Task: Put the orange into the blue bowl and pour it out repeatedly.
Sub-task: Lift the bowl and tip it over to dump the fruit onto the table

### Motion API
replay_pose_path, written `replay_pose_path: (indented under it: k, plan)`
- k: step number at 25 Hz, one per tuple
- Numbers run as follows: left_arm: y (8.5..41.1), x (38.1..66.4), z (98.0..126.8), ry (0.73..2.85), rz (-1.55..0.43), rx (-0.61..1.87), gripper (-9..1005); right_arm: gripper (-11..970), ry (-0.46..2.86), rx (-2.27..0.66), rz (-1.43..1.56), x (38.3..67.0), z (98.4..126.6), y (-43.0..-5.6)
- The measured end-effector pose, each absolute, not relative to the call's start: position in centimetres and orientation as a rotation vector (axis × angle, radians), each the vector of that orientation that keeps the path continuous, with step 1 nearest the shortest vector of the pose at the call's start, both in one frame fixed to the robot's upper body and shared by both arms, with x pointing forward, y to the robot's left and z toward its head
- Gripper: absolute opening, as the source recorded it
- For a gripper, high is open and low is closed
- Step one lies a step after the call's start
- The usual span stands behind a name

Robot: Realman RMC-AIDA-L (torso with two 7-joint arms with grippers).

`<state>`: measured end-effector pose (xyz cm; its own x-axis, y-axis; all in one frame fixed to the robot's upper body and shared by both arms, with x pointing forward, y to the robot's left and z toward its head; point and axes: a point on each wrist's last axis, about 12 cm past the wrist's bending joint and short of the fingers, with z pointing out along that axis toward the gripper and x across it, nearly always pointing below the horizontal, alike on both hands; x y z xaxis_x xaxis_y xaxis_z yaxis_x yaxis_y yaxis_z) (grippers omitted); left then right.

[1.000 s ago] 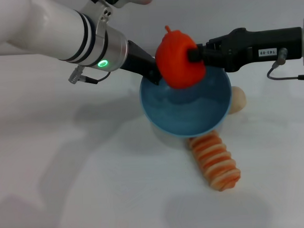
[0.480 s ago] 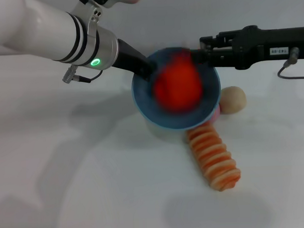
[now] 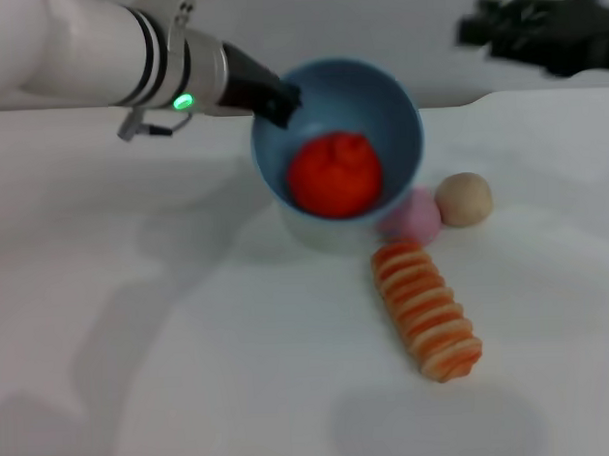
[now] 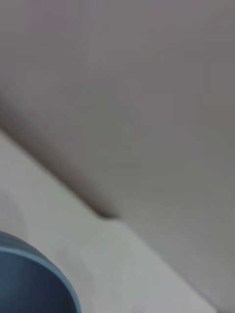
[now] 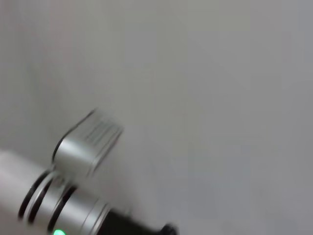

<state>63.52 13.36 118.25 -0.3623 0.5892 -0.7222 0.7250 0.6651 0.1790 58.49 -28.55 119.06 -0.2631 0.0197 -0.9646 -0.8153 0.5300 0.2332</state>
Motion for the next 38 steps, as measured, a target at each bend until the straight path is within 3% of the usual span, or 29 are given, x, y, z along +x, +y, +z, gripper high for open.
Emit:
replay_pose_path:
  k: [5, 10, 20, 26, 35, 38]
  plan:
    - [13.8, 63.9, 118.1, 1.952, -0.085, 1.001, -1, 490, 1.555, -0.502, 0.849, 57.1, 116.6, -32.6]
    - [12.9, 61.7, 117.4, 1.655, 0.084, 1.066, 0, 491, 1.557, -0.316, 0.727, 55.4, 112.8, -35.5]
    - [11.6, 56.5, 114.4, 1.271, 0.295, 1.312, 0, 491, 1.577, -0.203, 0.687, 54.3, 110.0, -35.9]
    - [11.6, 52.9, 112.9, 0.999, 0.429, 1.317, -1, 490, 1.566, -0.163, 0.659, 54.6, 109.2, -35.7]
    - [11.6, 52.2, 111.5, 0.959, 0.455, 1.337, -1, 490, 1.525, -0.116, 0.632, 54.1, 108.4, -35.6]
    - [11.9, 53.5, 112.4, 1.110, 0.369, 1.261, -1, 491, 1.532, -0.113, 0.655, 54.1, 108.3, -35.3]
